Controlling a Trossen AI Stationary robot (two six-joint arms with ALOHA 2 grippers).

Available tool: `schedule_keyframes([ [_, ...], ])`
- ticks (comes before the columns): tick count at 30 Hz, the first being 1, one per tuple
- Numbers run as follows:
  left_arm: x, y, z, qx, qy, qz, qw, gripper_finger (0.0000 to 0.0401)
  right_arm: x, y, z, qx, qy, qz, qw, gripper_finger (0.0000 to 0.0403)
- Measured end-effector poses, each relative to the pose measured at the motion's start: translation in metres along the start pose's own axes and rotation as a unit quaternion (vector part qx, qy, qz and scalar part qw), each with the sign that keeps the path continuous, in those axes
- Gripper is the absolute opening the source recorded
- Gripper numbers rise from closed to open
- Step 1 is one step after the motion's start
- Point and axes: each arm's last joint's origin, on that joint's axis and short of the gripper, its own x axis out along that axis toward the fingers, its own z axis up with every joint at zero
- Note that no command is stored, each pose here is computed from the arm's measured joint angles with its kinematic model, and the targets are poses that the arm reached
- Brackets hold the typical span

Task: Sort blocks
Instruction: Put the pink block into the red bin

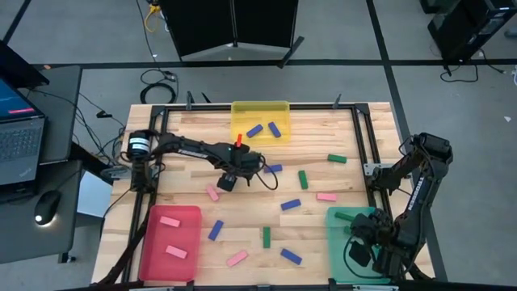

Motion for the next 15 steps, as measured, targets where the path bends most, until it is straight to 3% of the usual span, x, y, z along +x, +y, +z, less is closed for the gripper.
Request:
schedule_keyframes([
  [6,0.017,0.015,-0.009,-0.029,0.005,-0.035,0.999,0.0267,0.000,0.001,0.000,0.002,-0.002,0.006,1.000,0.0310],
  [9,0.022,0.019,-0.011,-0.040,0.001,-0.059,0.997,0.0248,0.000,0.002,0.002,0.002,-0.012,0.008,1.000,0.0305],
  [12,0.022,0.019,-0.012,-0.041,0.001,-0.063,0.997,0.0195,0.001,0.003,0.007,-0.001,-0.025,0.010,1.000,0.0300],
  [15,0.021,0.018,-0.013,-0.046,0.007,-0.066,0.997,0.0106,0.003,0.004,0.013,-0.006,-0.037,0.009,0.999,0.0295],
])
